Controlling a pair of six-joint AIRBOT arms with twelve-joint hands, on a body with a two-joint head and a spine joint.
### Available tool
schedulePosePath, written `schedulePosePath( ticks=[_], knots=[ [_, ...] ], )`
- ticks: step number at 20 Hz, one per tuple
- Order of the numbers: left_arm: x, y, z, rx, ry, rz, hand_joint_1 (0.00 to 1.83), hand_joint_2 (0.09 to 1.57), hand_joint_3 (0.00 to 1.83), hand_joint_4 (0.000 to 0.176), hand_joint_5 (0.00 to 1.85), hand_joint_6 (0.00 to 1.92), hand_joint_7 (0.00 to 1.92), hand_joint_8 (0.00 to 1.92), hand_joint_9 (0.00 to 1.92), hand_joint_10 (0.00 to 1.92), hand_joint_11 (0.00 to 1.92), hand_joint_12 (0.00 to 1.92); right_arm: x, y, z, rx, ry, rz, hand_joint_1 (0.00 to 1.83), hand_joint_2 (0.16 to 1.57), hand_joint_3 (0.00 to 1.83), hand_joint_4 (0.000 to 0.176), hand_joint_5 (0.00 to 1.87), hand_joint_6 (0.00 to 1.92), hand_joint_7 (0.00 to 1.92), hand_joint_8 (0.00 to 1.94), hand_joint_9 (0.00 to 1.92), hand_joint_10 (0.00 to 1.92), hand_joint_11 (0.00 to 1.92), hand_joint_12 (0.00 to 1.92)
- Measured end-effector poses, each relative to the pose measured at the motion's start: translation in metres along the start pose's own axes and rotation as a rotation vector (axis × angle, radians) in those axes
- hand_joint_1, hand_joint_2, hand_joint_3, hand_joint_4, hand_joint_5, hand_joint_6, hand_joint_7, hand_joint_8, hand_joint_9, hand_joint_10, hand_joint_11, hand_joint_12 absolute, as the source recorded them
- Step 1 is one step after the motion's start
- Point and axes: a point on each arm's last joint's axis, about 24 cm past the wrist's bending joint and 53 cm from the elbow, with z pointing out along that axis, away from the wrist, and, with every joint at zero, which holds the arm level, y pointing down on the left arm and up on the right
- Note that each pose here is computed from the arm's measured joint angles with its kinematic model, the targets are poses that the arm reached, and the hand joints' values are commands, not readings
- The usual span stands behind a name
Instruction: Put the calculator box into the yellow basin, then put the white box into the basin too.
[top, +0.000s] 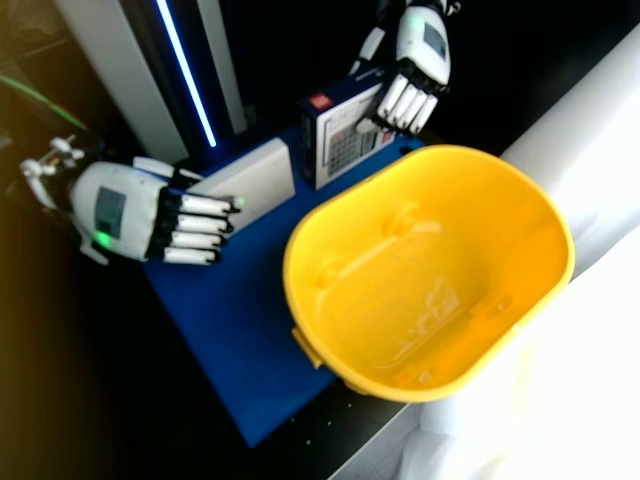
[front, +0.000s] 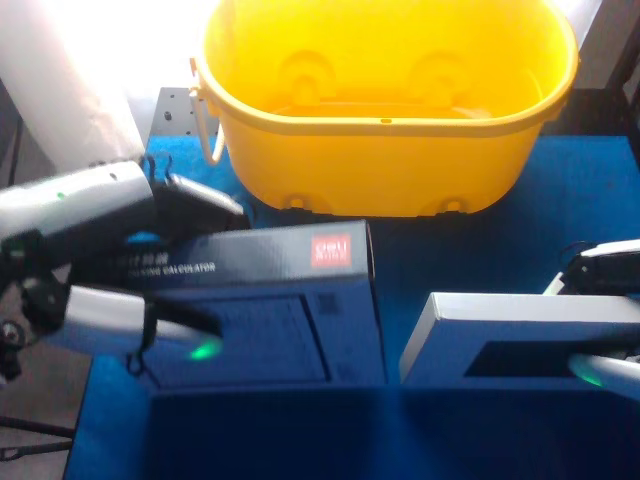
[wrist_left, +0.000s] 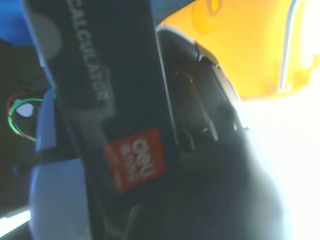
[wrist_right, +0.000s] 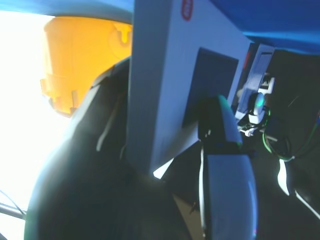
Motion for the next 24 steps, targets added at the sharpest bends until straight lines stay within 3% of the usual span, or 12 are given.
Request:
schedulePosePath(
  ticks=[2, 4, 7, 8, 12, 15, 16, 18, 19, 21, 22, 24],
  knots=[
    [-0.012, -0.014, -0.004, 0.050, -0.040, -0.001, 1.35, 1.20, 0.00, 0.000, 0.74, 1.27, 0.83, 1.21, 0.78, 1.43, 0.63, 1.50, -0.001, 0.007, 0.000, -0.027, -0.005, 0.014, 1.21, 1.15, 0.00, 0.000, 0.91, 1.01, 0.94, 1.20, 0.92, 1.17, 0.79, 1.50],
    [-0.019, -0.026, -0.008, 0.089, -0.068, 0.001, 1.35, 1.17, 0.00, 0.000, 0.77, 1.23, 0.88, 1.12, 0.82, 1.38, 0.57, 1.48, -0.003, 0.016, -0.001, -0.056, -0.014, 0.015, 1.20, 1.16, 0.00, 0.000, 0.89, 1.08, 0.90, 1.23, 0.87, 1.15, 0.73, 1.50],
    [-0.035, -0.041, -0.015, 0.136, -0.129, 0.013, 1.36, 1.17, 0.00, 0.000, 0.79, 1.11, 0.84, 1.22, 0.85, 1.37, 0.66, 1.45, -0.010, 0.031, -0.002, -0.103, -0.027, 0.001, 1.19, 1.18, 0.00, 0.016, 0.89, 1.12, 0.85, 1.27, 0.80, 1.14, 0.67, 1.53],
    [-0.039, -0.046, -0.016, 0.158, -0.145, 0.029, 1.36, 1.18, 0.00, 0.000, 0.79, 1.11, 0.83, 1.24, 0.84, 1.39, 0.67, 1.45, -0.011, 0.033, -0.003, -0.112, -0.028, -0.001, 1.19, 1.17, 0.00, 0.010, 0.90, 1.09, 0.86, 1.26, 0.83, 1.14, 0.69, 1.53],
    [-0.054, -0.065, -0.024, 0.223, -0.217, 0.064, 1.35, 1.19, 0.00, 0.000, 0.71, 1.24, 0.85, 1.23, 0.83, 1.35, 0.73, 1.36, -0.009, 0.036, 0.000, -0.121, -0.021, 0.001, 1.20, 1.16, 0.00, 0.022, 0.90, 1.10, 0.92, 1.16, 0.88, 1.11, 0.72, 1.51],
    [-0.068, -0.078, -0.030, 0.273, -0.282, 0.086, 1.36, 1.17, 0.00, 0.000, 0.77, 1.14, 0.89, 1.19, 0.87, 1.31, 0.79, 1.43, -0.008, 0.040, 0.001, -0.136, -0.018, 0.002, 1.20, 1.16, 0.00, 0.009, 0.91, 1.07, 0.92, 1.19, 0.89, 1.18, 0.75, 1.53],
    [-0.073, -0.084, -0.031, 0.293, -0.301, 0.095, 1.25, 1.18, 0.00, 0.000, 0.76, 1.16, 0.94, 1.23, 0.91, 1.11, 0.79, 1.46, -0.007, 0.041, 0.002, -0.139, -0.013, 0.003, 1.20, 1.16, 0.00, 0.001, 0.89, 1.08, 0.91, 1.23, 0.88, 1.20, 0.74, 1.53],
    [-0.087, -0.097, -0.034, 0.350, -0.351, 0.120, 1.36, 1.16, 0.00, 0.000, 0.74, 1.15, 0.87, 1.18, 0.95, 1.27, 0.80, 1.46, -0.006, 0.042, 0.002, -0.143, -0.013, 0.003, 1.20, 1.16, 0.00, 0.016, 0.90, 1.10, 0.91, 1.19, 0.87, 1.15, 0.73, 1.52],
    [-0.095, -0.101, -0.034, 0.367, -0.376, 0.121, 1.23, 1.19, 0.00, 0.000, 0.76, 1.17, 0.88, 1.27, 0.93, 1.10, 0.80, 1.46, -0.007, 0.042, 0.002, -0.142, -0.013, 0.003, 1.20, 1.16, 0.00, 0.016, 0.89, 1.11, 0.93, 1.17, 0.88, 1.13, 0.71, 1.52],
    [-0.107, -0.107, -0.031, 0.400, -0.413, 0.123, 1.35, 1.16, 0.00, 0.000, 0.74, 1.15, 0.87, 1.19, 0.95, 1.27, 0.80, 1.46, -0.006, 0.042, 0.002, -0.143, -0.013, 0.004, 1.20, 1.16, 0.00, 0.009, 0.89, 1.10, 0.92, 1.20, 0.90, 1.15, 0.74, 1.52],
    [-0.110, -0.110, -0.029, 0.412, -0.422, 0.124, 1.36, 1.16, 0.00, 0.000, 0.81, 1.15, 0.83, 1.18, 0.93, 1.27, 0.79, 1.46, -0.006, 0.042, 0.002, -0.143, -0.013, 0.003, 1.20, 1.16, 0.00, 0.008, 0.89, 1.09, 0.92, 1.20, 0.90, 1.15, 0.76, 1.51],
    [-0.119, -0.117, -0.025, 0.442, -0.444, 0.135, 1.36, 1.16, 0.00, 0.000, 0.75, 1.15, 0.87, 1.18, 0.95, 1.28, 0.80, 1.46, -0.007, 0.042, 0.002, -0.143, -0.013, 0.003, 1.20, 1.16, 0.00, 0.009, 0.89, 1.10, 0.93, 1.17, 0.91, 1.10, 0.79, 1.47]
  ],
)
